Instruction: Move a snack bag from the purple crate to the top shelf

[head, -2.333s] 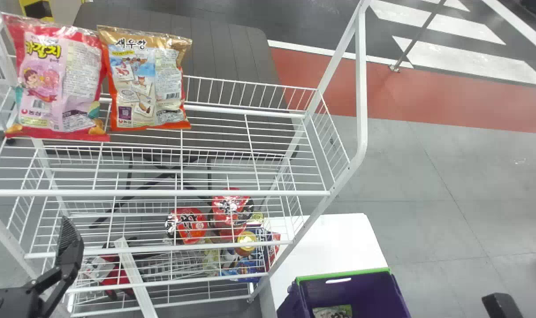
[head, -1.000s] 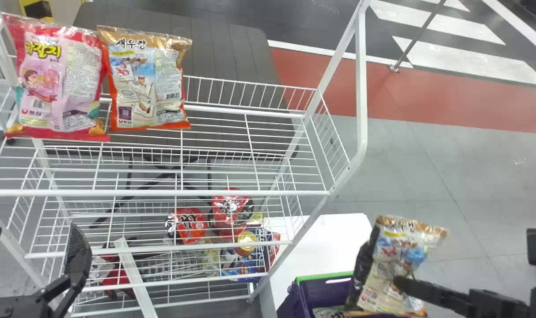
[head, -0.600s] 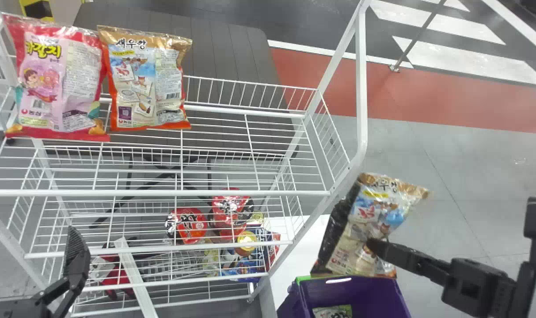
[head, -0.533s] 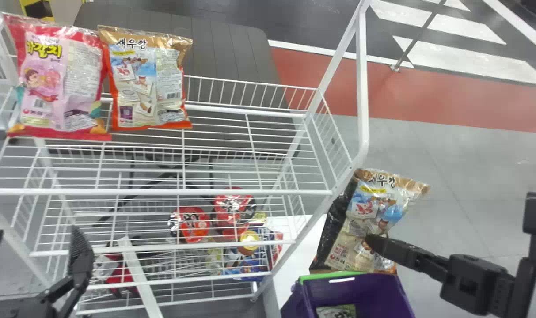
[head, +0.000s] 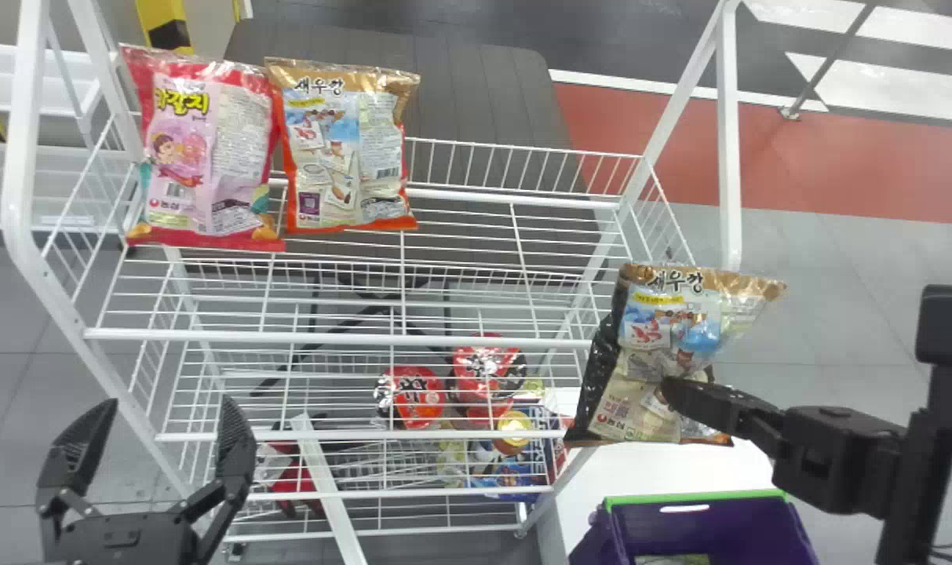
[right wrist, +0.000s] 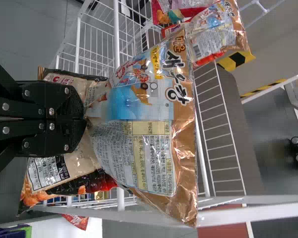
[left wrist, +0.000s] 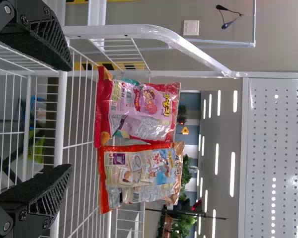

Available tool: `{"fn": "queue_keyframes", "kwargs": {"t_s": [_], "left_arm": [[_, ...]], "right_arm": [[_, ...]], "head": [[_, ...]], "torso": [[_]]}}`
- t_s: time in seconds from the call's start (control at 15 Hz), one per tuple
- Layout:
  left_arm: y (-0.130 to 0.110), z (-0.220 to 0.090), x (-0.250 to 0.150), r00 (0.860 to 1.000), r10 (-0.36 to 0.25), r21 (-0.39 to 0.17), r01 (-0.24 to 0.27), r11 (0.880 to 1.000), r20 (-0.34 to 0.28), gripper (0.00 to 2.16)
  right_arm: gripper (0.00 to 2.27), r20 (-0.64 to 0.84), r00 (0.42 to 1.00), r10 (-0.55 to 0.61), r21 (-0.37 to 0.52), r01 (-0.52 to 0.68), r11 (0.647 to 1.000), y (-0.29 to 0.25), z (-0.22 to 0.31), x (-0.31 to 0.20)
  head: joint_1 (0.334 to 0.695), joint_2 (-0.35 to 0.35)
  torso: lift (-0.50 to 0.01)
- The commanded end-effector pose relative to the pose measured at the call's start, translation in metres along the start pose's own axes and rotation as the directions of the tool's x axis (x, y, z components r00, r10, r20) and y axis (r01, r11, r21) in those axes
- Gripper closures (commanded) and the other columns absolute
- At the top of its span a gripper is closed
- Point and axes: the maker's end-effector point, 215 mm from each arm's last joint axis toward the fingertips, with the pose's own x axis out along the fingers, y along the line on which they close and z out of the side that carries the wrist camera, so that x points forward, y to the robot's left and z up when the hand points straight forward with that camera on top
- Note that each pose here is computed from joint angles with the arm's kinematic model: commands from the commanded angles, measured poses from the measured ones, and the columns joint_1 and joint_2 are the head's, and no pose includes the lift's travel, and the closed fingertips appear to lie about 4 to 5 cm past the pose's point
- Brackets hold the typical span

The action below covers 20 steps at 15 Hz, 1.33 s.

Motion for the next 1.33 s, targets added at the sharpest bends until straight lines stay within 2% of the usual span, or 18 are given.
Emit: {"fn": "queue_keyframes", "kwargs": {"t_s": [0.0, 0.33, 0.73, 0.93, 1.27], "left_arm": [[-0.001, -0.002, 0.000, 1.000, -0.005, 0.003, 0.005, 1.000, -0.004, 0.13], [-0.004, -0.001, 0.005, 1.000, -0.019, 0.011, 0.019, 1.000, 0.000, 0.13], [-0.016, -0.012, 0.007, 0.999, -0.049, 0.015, 0.049, 0.999, -0.018, 0.13], [-0.016, -0.017, 0.005, 0.998, -0.049, 0.020, 0.049, 0.999, -0.028, 0.13], [-0.016, -0.022, 0.003, 0.998, -0.053, 0.027, 0.054, 0.998, -0.037, 0.13]], "right_arm": [[1.82, 0.010, 1.000, 0.012, -0.018, -0.011, 1.000, 0.012, 0.008, 0.009], [1.82, 0.121, 0.993, 0.005, -0.117, 0.009, 0.993, 0.019, 0.046, 0.031], [1.82, 0.165, 0.986, 0.033, -0.141, -0.010, 0.990, 0.036, 0.092, 0.078], [1.82, 0.219, 0.974, 0.052, -0.202, -0.007, 0.979, 0.052, 0.115, 0.109], [1.82, 0.280, 0.957, 0.073, -0.255, 0.001, 0.967, 0.079, 0.148, 0.145]], "head": [[0.695, -0.161], [0.695, -0.139], [0.695, -0.116], [0.695, -0.095], [0.695, -0.040]], "torso": [[0.000], [0.000], [0.000], [0.000], [0.000]]}}
